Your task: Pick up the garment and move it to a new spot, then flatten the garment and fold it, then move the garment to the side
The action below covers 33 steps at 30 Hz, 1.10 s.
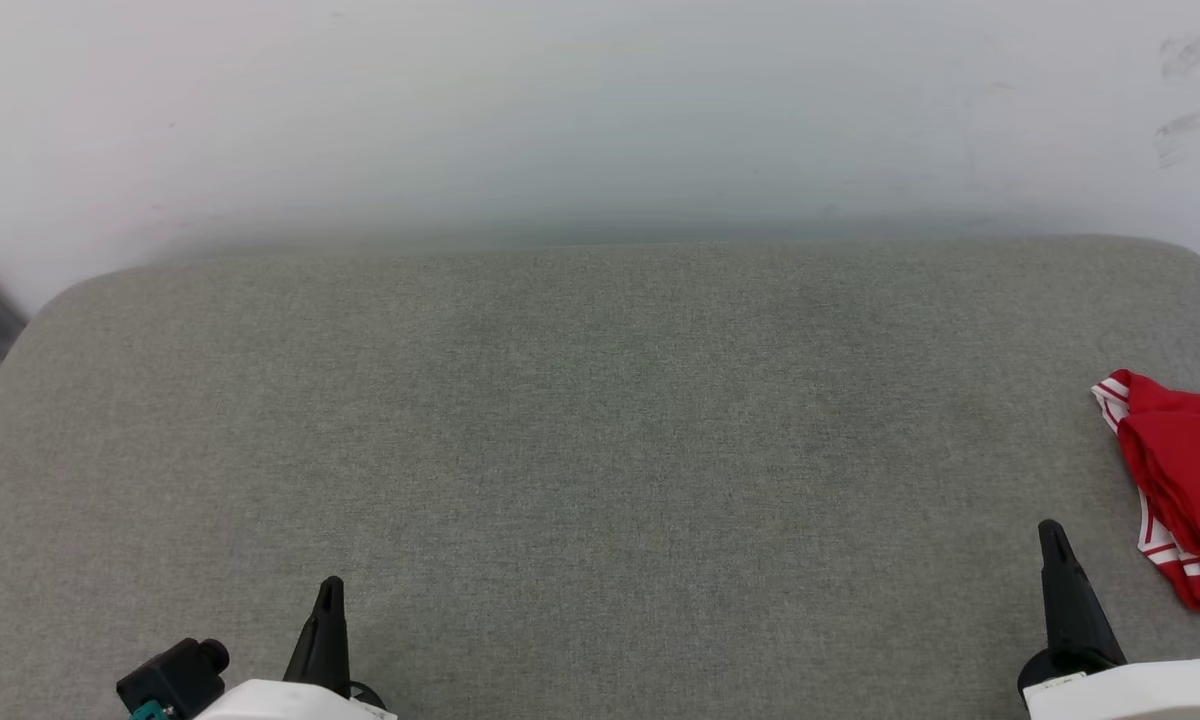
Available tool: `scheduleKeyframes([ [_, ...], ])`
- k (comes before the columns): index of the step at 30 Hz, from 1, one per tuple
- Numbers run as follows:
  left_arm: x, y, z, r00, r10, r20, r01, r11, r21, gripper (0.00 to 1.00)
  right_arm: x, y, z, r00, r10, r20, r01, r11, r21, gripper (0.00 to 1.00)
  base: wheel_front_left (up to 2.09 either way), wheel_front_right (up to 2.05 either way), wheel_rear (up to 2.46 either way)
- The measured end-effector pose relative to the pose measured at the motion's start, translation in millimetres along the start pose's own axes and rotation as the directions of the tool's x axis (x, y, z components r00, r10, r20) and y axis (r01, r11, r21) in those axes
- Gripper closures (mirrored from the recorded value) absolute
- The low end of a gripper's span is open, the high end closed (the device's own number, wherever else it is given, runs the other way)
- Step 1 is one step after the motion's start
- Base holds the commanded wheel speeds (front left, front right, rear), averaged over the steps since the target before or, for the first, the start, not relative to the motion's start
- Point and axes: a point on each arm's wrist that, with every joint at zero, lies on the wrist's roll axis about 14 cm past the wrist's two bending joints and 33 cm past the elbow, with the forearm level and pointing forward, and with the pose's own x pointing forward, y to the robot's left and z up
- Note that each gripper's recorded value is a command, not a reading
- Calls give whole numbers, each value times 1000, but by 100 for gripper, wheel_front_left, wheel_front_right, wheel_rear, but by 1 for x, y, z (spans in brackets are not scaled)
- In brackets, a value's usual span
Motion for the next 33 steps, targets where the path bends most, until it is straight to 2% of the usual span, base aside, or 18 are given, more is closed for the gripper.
scheduleKeyframes([
  [15,10,-1,3,1000,-8,-19,4,977,-214,100,8,-1,0,1000,-13,-13,15,982,191,100,0,0,0],
  [33,19,-3,8,999,-29,-29,14,906,-423,100,17,0,0,999,-15,-29,25,924,381,100,0,0,0],
])
